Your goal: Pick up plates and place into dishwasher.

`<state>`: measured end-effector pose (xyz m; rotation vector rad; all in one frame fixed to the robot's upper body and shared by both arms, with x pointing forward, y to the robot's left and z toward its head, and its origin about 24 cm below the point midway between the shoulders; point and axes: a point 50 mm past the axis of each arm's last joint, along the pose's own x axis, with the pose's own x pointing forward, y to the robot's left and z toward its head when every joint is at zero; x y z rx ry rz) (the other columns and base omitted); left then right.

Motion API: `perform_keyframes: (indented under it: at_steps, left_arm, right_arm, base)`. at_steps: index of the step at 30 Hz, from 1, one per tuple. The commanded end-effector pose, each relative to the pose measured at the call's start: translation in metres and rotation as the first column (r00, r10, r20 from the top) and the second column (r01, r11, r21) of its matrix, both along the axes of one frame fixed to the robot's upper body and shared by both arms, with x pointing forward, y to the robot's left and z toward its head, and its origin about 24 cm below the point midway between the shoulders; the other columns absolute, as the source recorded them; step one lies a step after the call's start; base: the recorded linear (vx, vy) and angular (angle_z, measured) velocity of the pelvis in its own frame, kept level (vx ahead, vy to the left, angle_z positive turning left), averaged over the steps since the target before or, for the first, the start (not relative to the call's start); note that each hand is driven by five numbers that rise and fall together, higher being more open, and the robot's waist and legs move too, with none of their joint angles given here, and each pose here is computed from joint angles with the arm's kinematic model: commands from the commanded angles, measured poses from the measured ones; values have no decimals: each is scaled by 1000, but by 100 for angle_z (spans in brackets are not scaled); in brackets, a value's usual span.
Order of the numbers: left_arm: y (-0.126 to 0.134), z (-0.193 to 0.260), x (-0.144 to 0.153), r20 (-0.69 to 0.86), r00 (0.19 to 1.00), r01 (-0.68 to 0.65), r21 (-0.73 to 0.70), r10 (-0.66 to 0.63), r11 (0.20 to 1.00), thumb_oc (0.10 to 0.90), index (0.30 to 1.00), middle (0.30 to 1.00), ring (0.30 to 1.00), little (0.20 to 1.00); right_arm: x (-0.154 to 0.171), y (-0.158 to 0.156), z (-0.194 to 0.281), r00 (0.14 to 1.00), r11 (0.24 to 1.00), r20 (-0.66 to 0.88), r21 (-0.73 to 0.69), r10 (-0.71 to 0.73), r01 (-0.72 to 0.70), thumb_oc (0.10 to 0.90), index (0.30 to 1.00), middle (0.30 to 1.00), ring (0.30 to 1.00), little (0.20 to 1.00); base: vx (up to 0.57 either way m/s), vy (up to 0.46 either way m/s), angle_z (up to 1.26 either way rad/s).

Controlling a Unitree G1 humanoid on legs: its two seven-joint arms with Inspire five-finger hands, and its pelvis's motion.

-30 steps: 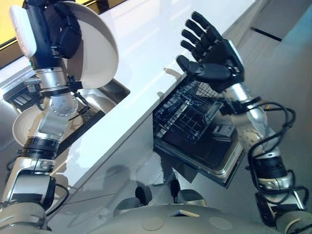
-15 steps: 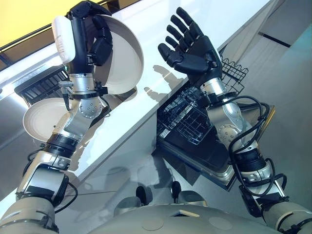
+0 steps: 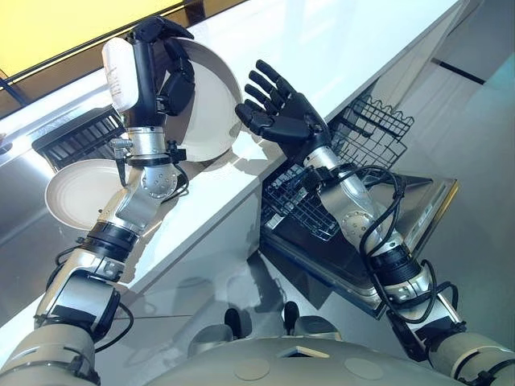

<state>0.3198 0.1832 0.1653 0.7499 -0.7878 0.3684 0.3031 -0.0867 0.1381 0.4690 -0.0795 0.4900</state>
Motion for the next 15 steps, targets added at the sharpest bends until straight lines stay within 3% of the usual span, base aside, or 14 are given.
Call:
perform_keyframes:
  at_steps: [1, 15]
  left_arm:
    - [-15, 53, 18, 191, 981, 30, 2, -30, 1000, 100, 300, 300, 300, 200]
    - [-41, 44, 11, 176, 967, 189, -23, -182, 982, 100, 300, 300, 300, 200]
  right_arm:
    - [6, 14, 54, 983, 989, 181, 136, 37, -62, 800, 900, 900, 900, 900]
    - [7, 23, 31, 998, 990, 54, 133, 43, -50, 800, 900, 900, 900, 900]
  base:
    - [0, 0, 0]
    - [13, -4, 2]
